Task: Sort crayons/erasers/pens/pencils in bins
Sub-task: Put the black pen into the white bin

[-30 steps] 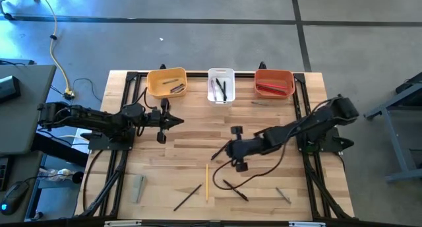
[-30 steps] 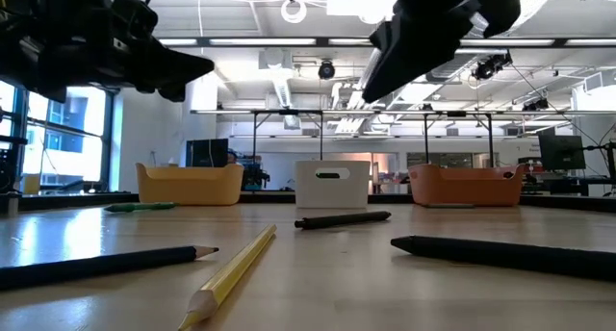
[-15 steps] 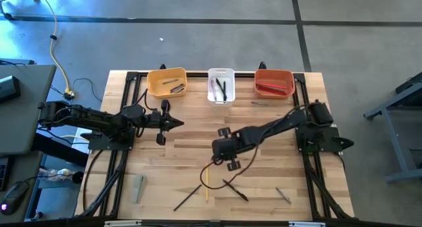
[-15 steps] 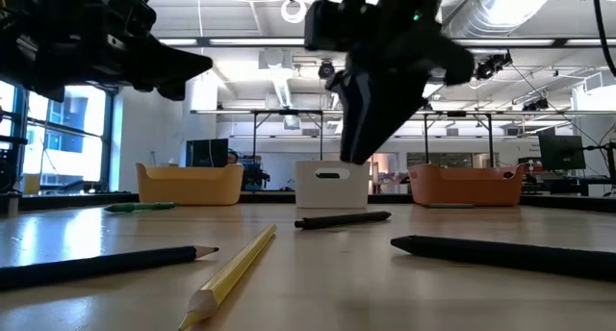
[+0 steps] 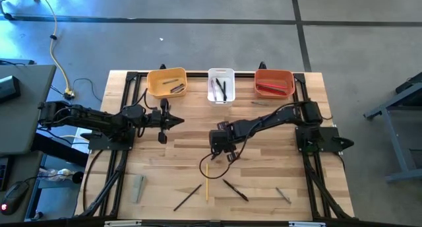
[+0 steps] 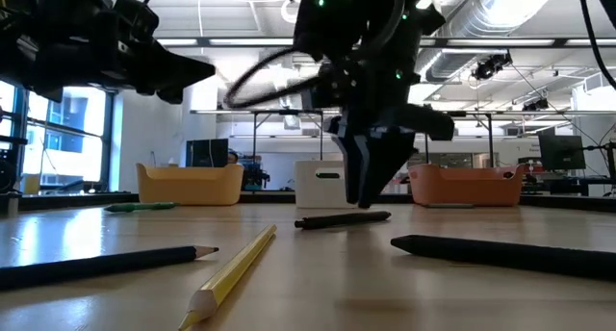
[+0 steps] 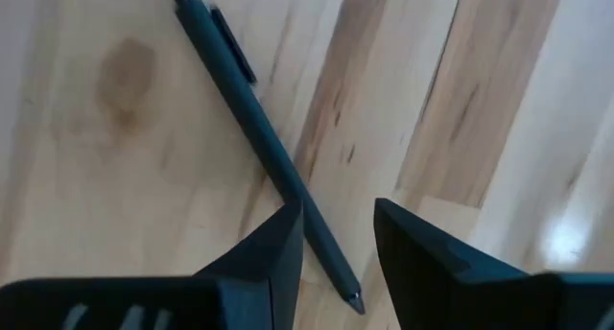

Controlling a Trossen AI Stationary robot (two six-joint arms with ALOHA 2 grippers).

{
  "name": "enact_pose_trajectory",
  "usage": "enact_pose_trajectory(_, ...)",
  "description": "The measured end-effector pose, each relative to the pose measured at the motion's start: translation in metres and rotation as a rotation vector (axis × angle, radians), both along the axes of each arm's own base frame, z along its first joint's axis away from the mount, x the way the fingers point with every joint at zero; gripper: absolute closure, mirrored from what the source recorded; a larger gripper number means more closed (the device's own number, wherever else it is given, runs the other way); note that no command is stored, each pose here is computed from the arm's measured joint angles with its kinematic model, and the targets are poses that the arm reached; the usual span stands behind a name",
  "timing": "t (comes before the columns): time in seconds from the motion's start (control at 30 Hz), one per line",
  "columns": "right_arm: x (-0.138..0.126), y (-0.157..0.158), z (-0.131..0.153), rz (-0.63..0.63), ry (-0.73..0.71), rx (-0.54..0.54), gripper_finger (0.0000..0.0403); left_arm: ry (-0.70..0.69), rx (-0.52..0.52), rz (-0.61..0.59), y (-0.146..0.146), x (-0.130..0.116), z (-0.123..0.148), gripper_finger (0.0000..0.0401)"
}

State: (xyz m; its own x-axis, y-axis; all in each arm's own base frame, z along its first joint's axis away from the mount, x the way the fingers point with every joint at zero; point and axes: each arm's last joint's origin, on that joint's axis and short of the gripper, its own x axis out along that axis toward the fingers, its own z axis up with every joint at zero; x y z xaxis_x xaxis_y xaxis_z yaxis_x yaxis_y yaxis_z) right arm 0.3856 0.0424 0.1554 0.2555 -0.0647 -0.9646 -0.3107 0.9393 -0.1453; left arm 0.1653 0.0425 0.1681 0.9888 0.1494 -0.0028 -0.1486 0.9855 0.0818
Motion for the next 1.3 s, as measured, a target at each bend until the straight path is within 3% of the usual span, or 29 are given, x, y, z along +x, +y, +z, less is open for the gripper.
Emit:
enact_pose_trajectory(0.33, 0.003, -0.006, -0.018, 0.008, 0.057, 0.021, 0.029, -0.001, 0.0, 0.0, 0.0, 0.0, 0.0, 0.0401)
enact_pose_trajectory(0.63, 0.003, -0.012, -0.019, -0.016, 0.065, 0.085, 0.0378, -0.002, -0.005, 0.0, 0.0, 0.0, 0.0, 0.0401)
enact_pose_trajectory(0.77, 0.002, -0.012, -0.013, -0.028, 0.038, 0.091, 0.0396, -0.004, -0.027, -0.001, 0.0, 0.0, 0.0, 0.0401)
enact_pose_trajectory(0.93, -0.002, -0.016, 0.003, -0.076, -0.217, 0.153, 0.0396, -0.003, -0.03, -0.001, 0.0, 0.0, 0.0, 0.0401)
enact_pose_trajectory(1.03, -0.02, -0.02, -0.006, -0.134, -0.357, 0.232, 0.0398, -0.004, -0.03, -0.001, 0.0, 0.0, 0.0, 0.0401)
enact_pose_trajectory(1.2, -0.045, -0.026, -0.003, -0.271, -0.647, 0.365, 0.0396, -0.008, -0.044, 0.039, 0.001, 0.0, 0.0, 0.0401)
enact_pose_trajectory(1.3, -0.056, -0.034, 0.002, -0.414, -0.76, 0.381, 0.0396, -0.009, -0.044, 0.061, 0.002, 0.0, 0.0, 0.0401)
